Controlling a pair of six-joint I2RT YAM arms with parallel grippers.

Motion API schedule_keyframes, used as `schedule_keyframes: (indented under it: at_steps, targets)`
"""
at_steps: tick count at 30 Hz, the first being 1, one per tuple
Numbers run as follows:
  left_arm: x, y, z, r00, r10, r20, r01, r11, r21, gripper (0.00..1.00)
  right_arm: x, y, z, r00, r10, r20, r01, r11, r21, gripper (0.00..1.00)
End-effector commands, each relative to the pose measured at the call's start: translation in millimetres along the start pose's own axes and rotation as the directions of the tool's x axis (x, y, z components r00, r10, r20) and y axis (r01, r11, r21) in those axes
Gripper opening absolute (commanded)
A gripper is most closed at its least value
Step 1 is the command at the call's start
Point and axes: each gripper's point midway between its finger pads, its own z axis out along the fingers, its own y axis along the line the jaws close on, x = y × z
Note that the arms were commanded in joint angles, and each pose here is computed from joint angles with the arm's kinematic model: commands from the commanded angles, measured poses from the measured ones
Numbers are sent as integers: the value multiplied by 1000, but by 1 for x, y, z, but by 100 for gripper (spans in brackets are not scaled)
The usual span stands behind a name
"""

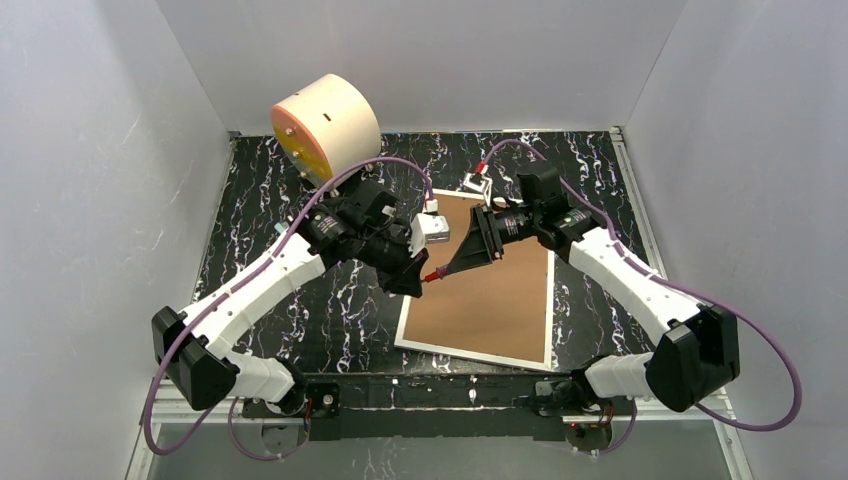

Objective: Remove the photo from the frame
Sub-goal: Release the photo frame item from the photo frame.

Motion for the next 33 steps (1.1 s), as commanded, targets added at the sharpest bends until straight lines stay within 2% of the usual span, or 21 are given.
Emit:
schedule_keyframes:
  at_steps: [1, 6, 16, 17, 20, 22, 23, 24, 26, 28, 33]
  targets:
    - [-10, -6, -7, 999, 32, 21, -32, 999, 9, 0, -5, 10, 1, 998, -62, -10, 62, 998, -28, 52]
    - [-10, -3, -5, 1000, 24, 13, -24, 1000, 5, 0, 0, 11, 5, 997, -67, -32, 65, 997, -45, 49]
    - [-9, 7, -5, 1000, 22, 2, -22, 998, -52, 2, 6, 1, 10, 997, -57, -45, 57, 998, -13, 1]
    - [-9, 12, -5, 1000, 12, 6, -12, 997, -80, 10, 6, -1, 10, 998, -58, -38, 58, 998, 4, 1]
    - [-13, 33, -7, 998, -31, 61, 44, 975, -216, 57, 3, -22, 9, 999, -43, 11, 41, 992, 123, 1]
    - [-12, 63, -17, 985, -85, 152, 138, 915, -378, 70, -1, -48, 3, 998, -11, 65, -6, 966, 258, 1]
    - [-9, 75, -23, 970, -120, 211, 202, 882, -426, 81, -2, -62, -2, 995, 10, 94, -41, 944, 326, 1]
    - [-4, 89, -31, 948, -159, 276, 276, 842, -463, 88, 0, -78, -9, 992, 40, 118, -83, 916, 392, 1]
    - [10, 107, -40, 882, -252, 398, 432, 770, -470, 91, 6, -100, -19, 986, 77, 147, -138, 870, 474, 1]
    - [36, 116, -31, 841, -329, 429, 517, 722, -459, 91, 12, -113, -22, 979, 102, 177, -180, 840, 511, 1]
    - [76, 114, 4, 733, -500, 461, 671, 640, -375, 87, 21, -125, -18, 970, 126, 208, -216, 841, 497, 1]
